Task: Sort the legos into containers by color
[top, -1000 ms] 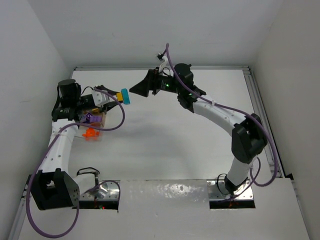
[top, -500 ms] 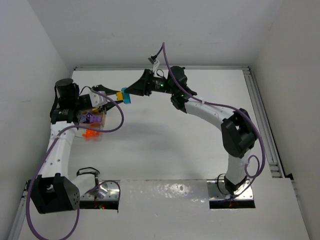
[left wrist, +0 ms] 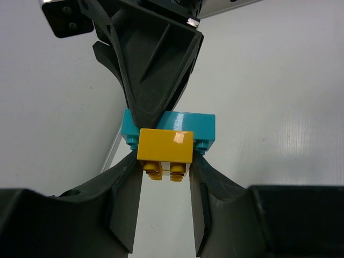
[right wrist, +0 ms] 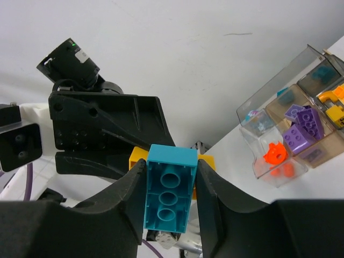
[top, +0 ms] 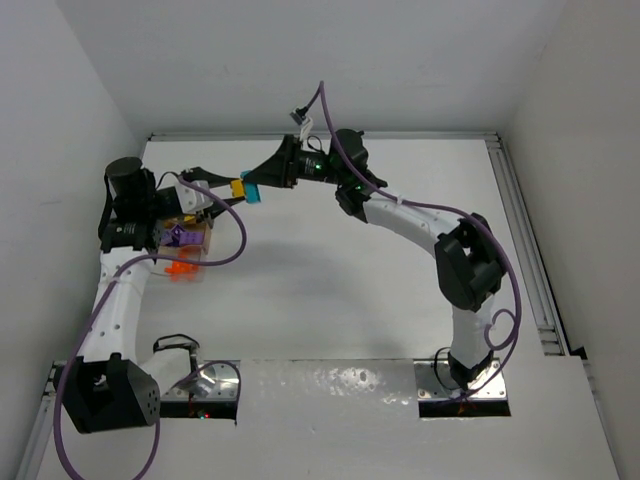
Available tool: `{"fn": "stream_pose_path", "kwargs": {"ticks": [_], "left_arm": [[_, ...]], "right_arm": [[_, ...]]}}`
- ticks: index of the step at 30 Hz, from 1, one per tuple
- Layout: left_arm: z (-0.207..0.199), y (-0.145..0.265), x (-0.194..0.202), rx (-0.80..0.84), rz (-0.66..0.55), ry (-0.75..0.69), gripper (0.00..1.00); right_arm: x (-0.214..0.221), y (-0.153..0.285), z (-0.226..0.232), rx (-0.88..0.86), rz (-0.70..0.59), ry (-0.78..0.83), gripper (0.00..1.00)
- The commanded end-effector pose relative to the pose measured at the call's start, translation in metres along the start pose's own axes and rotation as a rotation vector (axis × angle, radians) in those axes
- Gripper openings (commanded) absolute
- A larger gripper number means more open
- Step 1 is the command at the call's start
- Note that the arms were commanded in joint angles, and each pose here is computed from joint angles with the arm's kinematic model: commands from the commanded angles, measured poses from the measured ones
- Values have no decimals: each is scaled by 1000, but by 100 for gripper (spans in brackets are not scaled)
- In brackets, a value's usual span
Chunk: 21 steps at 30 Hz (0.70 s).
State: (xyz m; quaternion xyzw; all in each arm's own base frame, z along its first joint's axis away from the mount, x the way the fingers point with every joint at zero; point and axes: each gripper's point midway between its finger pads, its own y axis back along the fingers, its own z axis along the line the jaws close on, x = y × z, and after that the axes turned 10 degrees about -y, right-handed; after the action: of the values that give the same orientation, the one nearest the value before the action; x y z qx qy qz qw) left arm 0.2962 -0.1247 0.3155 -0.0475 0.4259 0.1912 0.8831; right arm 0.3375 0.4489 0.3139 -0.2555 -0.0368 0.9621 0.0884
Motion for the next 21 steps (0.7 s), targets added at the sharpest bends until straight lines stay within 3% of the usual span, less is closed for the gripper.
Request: {"fn": "stream_pose_path", "kwargs": {"ticks": [1, 6, 10, 16, 18, 21], "left_arm": [[8, -1, -19, -10, -41, -80, 0], [29, 2, -13, -122, 16, -13, 0], [39, 16, 11, -233, 168, 82, 0], [25, 50, 67, -318, 465, 229, 0], [15, 55, 74, -313, 511, 272, 0], [8, 56, 76, -317, 520, 313, 0]], "right_arm": [[3, -9, 27, -81, 40, 59, 28], [8, -5, 37, -148, 49, 100, 0], [-2, 10, 22, -95, -10, 102, 0], [-42, 66, -33, 191, -203, 186, 0], [-55, 84, -48, 255, -272, 192, 0], [-57, 88, -53, 265, -273, 192, 0]]}}
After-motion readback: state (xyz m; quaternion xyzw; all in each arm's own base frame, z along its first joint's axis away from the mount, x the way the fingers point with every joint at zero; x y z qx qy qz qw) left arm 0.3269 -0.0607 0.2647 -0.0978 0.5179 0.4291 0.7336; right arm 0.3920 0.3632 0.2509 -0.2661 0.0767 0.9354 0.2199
